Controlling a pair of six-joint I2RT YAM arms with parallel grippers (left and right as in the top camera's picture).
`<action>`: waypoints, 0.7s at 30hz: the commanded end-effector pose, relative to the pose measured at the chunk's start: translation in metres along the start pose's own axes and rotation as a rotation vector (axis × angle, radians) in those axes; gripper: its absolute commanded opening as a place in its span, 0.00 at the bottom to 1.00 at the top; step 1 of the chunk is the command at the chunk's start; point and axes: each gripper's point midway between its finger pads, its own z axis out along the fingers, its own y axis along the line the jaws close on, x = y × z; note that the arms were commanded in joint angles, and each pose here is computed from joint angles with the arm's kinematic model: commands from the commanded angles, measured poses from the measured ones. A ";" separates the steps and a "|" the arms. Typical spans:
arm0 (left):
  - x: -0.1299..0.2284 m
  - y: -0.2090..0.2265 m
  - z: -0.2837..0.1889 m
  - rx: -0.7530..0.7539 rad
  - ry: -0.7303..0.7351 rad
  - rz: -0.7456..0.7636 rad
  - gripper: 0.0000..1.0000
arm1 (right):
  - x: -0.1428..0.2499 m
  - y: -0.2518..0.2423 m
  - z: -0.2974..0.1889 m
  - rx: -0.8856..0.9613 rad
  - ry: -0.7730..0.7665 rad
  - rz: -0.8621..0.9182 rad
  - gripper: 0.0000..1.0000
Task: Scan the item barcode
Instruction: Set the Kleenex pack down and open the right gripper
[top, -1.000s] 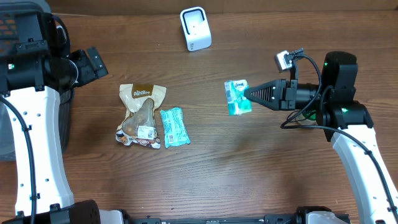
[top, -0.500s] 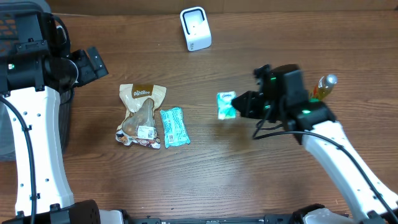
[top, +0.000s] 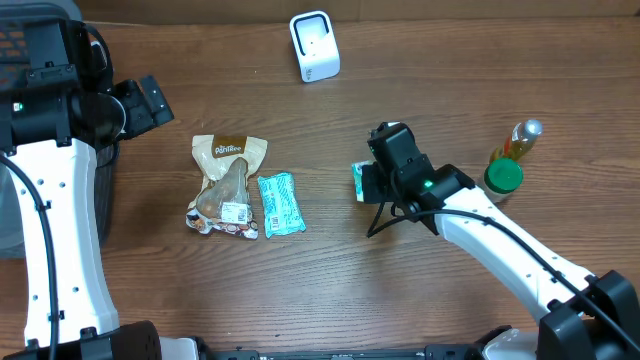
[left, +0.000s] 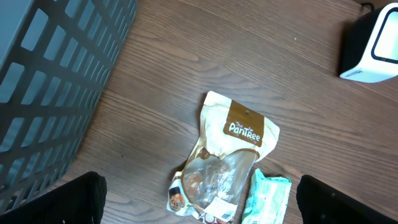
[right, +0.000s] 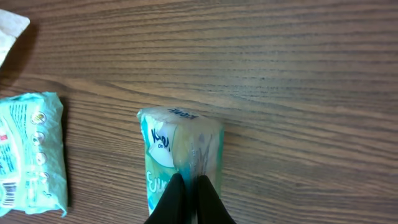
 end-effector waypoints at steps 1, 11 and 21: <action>-0.001 -0.001 -0.001 0.003 -0.004 0.014 1.00 | -0.003 -0.004 0.000 0.030 -0.022 -0.029 0.04; -0.001 -0.001 -0.001 0.003 -0.004 0.014 1.00 | -0.041 0.007 -0.018 0.010 -0.113 -0.107 0.04; -0.001 -0.001 -0.001 0.003 -0.004 0.014 1.00 | -0.074 0.014 -0.080 0.027 -0.081 -0.158 0.04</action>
